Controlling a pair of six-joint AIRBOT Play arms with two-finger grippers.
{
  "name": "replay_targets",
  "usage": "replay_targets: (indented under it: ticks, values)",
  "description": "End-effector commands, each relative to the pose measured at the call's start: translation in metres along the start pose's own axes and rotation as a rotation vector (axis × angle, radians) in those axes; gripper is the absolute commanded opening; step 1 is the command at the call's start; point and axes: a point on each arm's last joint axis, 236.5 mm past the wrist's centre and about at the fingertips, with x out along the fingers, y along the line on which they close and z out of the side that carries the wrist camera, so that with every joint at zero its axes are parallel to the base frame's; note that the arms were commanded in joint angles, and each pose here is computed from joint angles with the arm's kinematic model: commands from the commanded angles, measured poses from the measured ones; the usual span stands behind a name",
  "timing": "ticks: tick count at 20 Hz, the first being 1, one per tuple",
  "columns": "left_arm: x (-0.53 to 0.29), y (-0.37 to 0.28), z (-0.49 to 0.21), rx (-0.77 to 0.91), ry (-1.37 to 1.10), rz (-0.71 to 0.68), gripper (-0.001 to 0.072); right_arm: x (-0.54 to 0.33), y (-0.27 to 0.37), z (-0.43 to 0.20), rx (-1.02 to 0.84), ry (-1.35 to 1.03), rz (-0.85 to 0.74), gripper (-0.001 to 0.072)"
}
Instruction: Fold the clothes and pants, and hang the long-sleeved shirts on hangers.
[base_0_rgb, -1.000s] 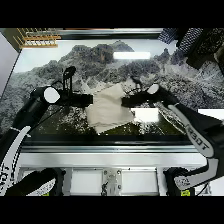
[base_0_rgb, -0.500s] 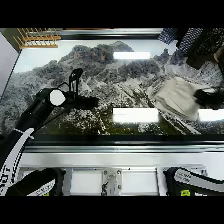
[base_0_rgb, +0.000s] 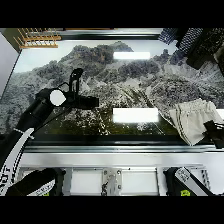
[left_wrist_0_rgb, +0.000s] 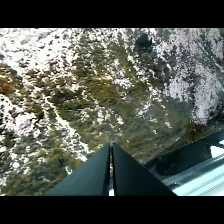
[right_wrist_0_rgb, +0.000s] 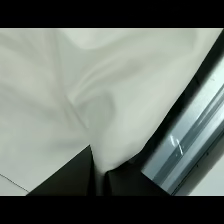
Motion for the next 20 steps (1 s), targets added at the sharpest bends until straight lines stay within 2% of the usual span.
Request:
replay_targets:
  ticks: [1,2,3,4,7,8,11,13,16,17,20]
  values:
    - [0.000,0.000,0.000,0.002,-0.001,0.000,0.0003,0.000,-0.009,-0.023,0.009,0.051,-0.016,0.0156]
    - [0.000,0.000,0.000,0.002,-0.001,0.000,0.0003,0.000,-0.010,-0.027,0.008,0.070,-0.021,0.0362]
    - [0.000,0.000,0.000,0.002,-0.001,0.001,0.0003,-0.001,-0.011,-0.030,-0.010,0.083,-0.025,0.0518]
    - [0.000,0.000,0.000,0.002,-0.001,0.001,0.0003,-0.005,-0.017,-0.026,-0.070,0.075,-0.048,0.0540]
    - [0.000,0.001,0.001,0.000,-0.003,0.002,0.0003,-0.049,-0.043,0.024,-0.210,-0.091,-0.202,0.0533]
    - [0.000,0.000,0.002,0.001,-0.007,0.001,0.0003,-0.069,-0.040,0.041,-0.230,-0.172,-0.206,0.0533]
    - [0.000,0.000,0.009,0.000,-0.037,-0.003,0.0003,-0.111,0.031,0.052,-0.351,-0.353,0.012,0.0534]
    - [0.000,-0.001,0.011,-0.002,-0.046,-0.004,0.0003,-0.124,0.105,0.017,-0.489,-0.342,0.248,0.0534]
    - [0.000,0.000,0.011,0.000,-0.046,-0.002,0.0003,-0.141,0.205,-0.073,-0.745,-0.220,0.583,0.0533]
    - [0.000,0.000,0.011,0.001,-0.046,-0.001,0.0004,-0.146,0.227,-0.109,-0.836,-0.170,0.664,0.0534]
    - [0.000,0.000,0.011,0.001,-0.046,-0.001,0.0003,-0.148,0.249,-0.184,-1.037,-0.055,0.739,0.0533]
